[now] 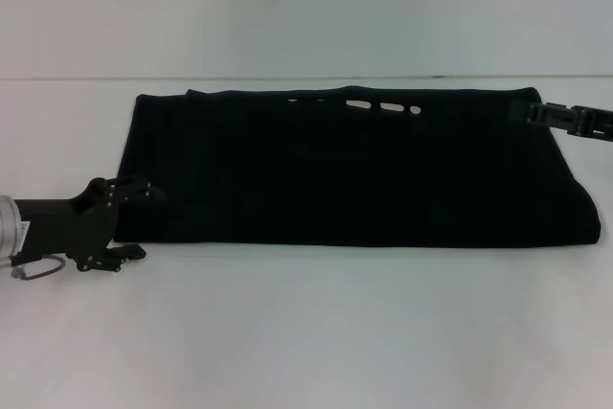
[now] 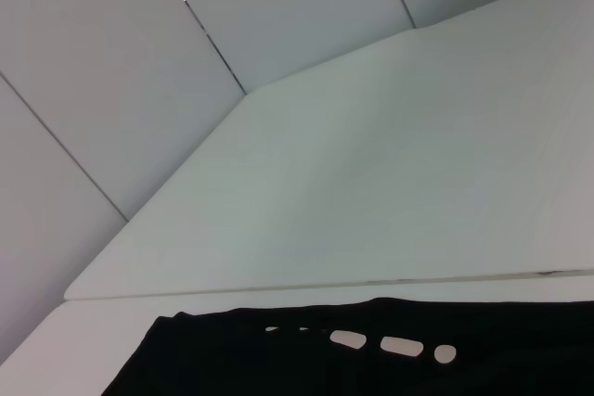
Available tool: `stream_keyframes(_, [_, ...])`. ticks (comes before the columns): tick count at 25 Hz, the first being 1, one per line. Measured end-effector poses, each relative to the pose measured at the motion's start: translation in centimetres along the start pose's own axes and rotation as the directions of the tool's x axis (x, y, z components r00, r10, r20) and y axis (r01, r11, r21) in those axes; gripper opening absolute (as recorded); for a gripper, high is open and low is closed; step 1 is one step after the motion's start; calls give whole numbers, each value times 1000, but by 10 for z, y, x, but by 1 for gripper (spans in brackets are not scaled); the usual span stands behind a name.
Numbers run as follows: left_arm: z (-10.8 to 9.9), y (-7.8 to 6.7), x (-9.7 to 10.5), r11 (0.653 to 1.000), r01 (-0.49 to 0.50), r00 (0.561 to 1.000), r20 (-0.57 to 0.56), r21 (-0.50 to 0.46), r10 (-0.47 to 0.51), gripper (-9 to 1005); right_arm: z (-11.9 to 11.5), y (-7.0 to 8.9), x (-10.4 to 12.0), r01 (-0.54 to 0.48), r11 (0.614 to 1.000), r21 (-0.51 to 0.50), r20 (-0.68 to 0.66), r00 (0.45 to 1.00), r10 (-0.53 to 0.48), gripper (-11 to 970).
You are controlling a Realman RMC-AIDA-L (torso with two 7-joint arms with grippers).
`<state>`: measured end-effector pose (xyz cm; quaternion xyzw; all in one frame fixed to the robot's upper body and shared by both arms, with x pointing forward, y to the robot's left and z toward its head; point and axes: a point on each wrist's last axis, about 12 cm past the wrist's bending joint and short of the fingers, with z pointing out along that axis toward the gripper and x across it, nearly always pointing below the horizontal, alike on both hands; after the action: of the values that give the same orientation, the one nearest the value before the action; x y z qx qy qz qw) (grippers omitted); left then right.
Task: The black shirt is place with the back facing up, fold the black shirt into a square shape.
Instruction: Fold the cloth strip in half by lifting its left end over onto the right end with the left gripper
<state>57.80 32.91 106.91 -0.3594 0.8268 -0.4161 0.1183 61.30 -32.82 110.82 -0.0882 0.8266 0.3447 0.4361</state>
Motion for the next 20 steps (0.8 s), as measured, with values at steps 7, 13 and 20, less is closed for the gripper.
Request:
stream_keyframes(7, [2, 3, 1, 1000, 8, 1000, 9, -1, -8, 899, 0, 0, 0, -1, 1000, 1, 2, 1000, 1, 927])
stream_keyframes(13, [3, 3, 0, 1000, 10, 1000, 20, -1, -10, 899, 0, 0, 0, -2, 1000, 1, 3, 1000, 2, 927])
stream_keyframes(20, [3, 4, -2, 1000, 12, 999, 38, -4, -11, 899, 0, 0, 0, -2, 1000, 1, 3, 1000, 2, 927])
